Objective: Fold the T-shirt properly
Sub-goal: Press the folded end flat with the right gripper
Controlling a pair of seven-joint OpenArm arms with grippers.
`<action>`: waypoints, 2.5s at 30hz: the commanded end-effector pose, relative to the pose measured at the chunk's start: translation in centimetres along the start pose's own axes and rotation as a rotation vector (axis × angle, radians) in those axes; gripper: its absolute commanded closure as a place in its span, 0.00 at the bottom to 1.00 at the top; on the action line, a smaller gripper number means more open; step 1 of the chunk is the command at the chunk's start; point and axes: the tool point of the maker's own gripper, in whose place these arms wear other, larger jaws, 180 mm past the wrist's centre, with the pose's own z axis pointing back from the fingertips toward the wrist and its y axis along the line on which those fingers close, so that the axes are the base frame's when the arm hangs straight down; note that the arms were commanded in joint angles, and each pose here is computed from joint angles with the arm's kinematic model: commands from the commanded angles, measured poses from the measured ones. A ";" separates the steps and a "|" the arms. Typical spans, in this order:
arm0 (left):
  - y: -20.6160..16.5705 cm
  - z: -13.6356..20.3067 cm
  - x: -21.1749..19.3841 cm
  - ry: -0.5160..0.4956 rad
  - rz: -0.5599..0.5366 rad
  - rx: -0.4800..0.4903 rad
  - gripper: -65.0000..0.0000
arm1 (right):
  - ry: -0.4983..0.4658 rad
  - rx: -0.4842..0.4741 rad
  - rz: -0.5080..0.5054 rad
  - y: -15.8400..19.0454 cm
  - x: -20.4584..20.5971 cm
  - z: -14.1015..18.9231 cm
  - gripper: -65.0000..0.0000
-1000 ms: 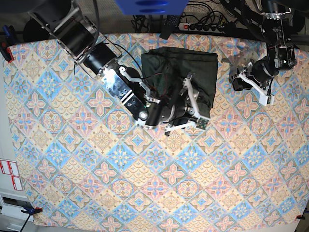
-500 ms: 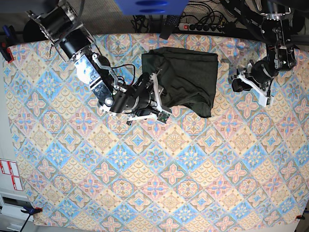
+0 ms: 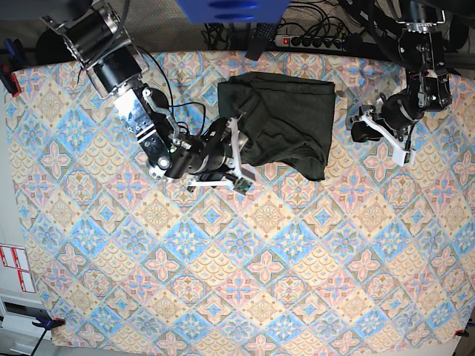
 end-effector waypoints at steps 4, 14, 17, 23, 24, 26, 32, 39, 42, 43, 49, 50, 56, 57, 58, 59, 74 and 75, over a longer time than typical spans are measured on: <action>0.0 0.5 1.4 -0.039 -0.018 -0.005 0.65 | -0.099 0.004 -0.048 -0.5 3.2 0.5 0.54; 0.0 0.5 1.4 -0.042 -0.018 -0.005 0.65 | -0.095 0.030 -0.086 -0.1 3.3 -0.4 0.54; 0.0 0.5 1.5 -0.042 -0.017 -0.006 0.65 | -0.094 0.033 -0.090 0.0 3.2 -0.5 0.54; 0.0 0.5 1.5 -0.042 -0.017 -0.006 0.65 | -0.058 0.059 -0.121 0.5 2.3 -1.8 0.54; 0.0 0.5 1.5 -0.042 -0.017 -0.006 0.65 | -0.056 0.059 -0.122 0.5 2.3 -1.8 0.54; -0.1 0.5 1.5 -0.043 -0.018 -0.006 0.65 | -0.057 0.060 -0.122 0.5 2.3 -1.8 0.54; -0.1 0.5 1.5 -0.044 -0.018 -0.009 0.65 | -0.056 0.060 -0.121 0.5 2.3 -1.8 0.55; -0.1 0.5 1.5 -0.044 -0.018 -0.009 0.65 | -0.033 0.078 -0.133 1.0 1.5 -2.4 0.59; -0.1 0.5 1.5 -0.044 -0.019 -0.010 0.65 | -0.017 0.083 -0.143 1.1 1.0 -2.7 0.69; -0.1 0.5 1.5 -0.044 -0.019 -0.010 0.65 | -0.017 0.085 -0.143 1.1 0.9 -2.7 0.72; -0.1 0.5 1.5 -0.044 -0.019 -0.010 0.65 | -0.036 0.097 -0.145 1.4 1.5 -2.5 0.88; -0.1 0.5 1.5 -0.044 -0.019 -0.010 0.65 | -0.050 0.111 -0.157 1.5 1.7 -2.4 0.91; -0.1 0.5 1.5 -0.044 -0.019 -0.010 0.65 | -0.202 0.196 -0.135 3.6 5.9 0.1 0.93; -0.1 0.5 1.5 -0.044 -0.019 -0.010 0.65 | -0.207 0.204 -0.111 4.3 6.3 0.3 0.93; -0.1 0.5 1.5 -0.043 -0.020 -0.009 0.65 | -0.221 0.216 -0.076 5.2 6.9 0.6 0.93; -0.1 0.5 1.5 -0.043 -0.021 -0.007 0.65 | -0.227 0.225 -0.049 5.9 7.3 0.7 0.93; 0.1 0.6 1.7 -0.048 -0.026 -0.003 0.65 | -0.145 0.346 0.508 16.5 9.0 1.9 0.91; 0.1 0.6 1.7 -0.048 -0.027 -0.002 0.65 | -0.143 0.347 0.511 16.5 8.9 1.9 0.89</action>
